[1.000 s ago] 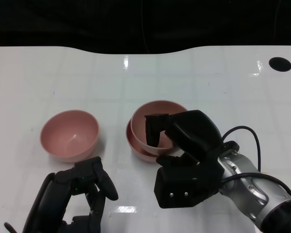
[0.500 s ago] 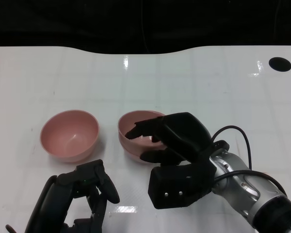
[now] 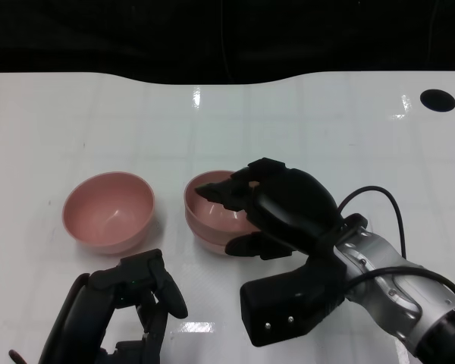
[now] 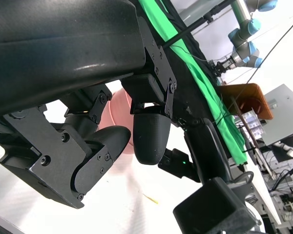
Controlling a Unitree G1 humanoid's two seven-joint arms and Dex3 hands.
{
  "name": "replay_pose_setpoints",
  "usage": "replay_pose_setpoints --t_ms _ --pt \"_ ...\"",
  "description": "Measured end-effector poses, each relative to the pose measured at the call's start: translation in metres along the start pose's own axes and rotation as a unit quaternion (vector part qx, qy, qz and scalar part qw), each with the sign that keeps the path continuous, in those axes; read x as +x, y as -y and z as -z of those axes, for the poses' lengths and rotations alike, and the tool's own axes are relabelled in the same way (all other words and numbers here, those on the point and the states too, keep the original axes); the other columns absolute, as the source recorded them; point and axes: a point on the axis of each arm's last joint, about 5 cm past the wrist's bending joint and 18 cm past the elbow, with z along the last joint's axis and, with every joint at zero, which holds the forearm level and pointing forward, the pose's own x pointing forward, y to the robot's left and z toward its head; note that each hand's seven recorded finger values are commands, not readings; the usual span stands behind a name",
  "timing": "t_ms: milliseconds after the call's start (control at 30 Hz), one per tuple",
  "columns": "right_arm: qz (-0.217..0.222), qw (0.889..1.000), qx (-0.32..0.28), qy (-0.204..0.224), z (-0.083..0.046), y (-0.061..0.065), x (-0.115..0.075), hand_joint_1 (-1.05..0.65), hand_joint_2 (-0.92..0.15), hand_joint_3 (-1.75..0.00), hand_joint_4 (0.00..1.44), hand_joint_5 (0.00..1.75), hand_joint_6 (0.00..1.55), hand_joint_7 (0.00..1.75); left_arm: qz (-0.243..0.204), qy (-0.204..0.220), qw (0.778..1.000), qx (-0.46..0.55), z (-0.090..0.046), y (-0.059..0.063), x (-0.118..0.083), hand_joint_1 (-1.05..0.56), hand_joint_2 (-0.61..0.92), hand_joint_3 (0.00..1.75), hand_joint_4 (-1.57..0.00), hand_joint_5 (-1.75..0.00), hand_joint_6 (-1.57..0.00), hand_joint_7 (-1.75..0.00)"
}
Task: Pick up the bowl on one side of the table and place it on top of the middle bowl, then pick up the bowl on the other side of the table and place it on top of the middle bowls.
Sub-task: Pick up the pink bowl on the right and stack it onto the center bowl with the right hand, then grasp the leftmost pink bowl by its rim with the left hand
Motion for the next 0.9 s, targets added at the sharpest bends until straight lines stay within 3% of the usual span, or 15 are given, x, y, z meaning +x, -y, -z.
replay_pose_setpoints --t_ms 100,300,567,733,900 --pt "0.002 1.000 -0.006 0.001 0.000 0.001 -0.007 -0.68 -0.92 -0.28 0.01 0.60 0.34 0.00 -0.001 0.000 1.000 -0.002 0.000 0.000 0.000 -0.08 0.31 1.47 -0.89 -1.67 -0.83 -1.50" --pt "0.012 1.000 0.006 0.001 -0.001 0.007 -0.022 -0.67 -0.92 -0.33 0.00 0.59 0.30 0.00 -0.002 0.000 1.000 -0.001 0.000 -0.001 0.000 -0.08 0.31 1.48 -0.90 -1.66 -0.83 -1.51" --pt "0.047 0.998 0.024 -0.015 0.002 0.016 -0.048 -0.58 -0.92 -0.22 0.00 0.75 0.32 0.01 -0.004 -0.002 1.000 0.001 0.001 -0.003 0.000 -0.07 0.31 1.47 -0.90 -1.67 -0.84 -1.52" --pt "0.067 0.996 0.058 -0.023 -0.001 0.022 -0.069 -0.46 -0.92 -0.10 0.09 0.85 0.43 0.07 -0.005 -0.003 1.000 0.002 0.001 -0.004 0.000 -0.09 0.33 1.43 -0.89 -1.72 -0.83 -1.52" --pt "0.086 0.991 0.099 -0.024 0.003 0.024 -0.092 -0.36 -0.92 -0.08 0.27 0.85 0.57 0.13 -0.006 -0.004 1.000 0.004 0.001 -0.004 0.000 -0.08 0.33 1.46 -0.88 -1.75 -0.81 -1.53"
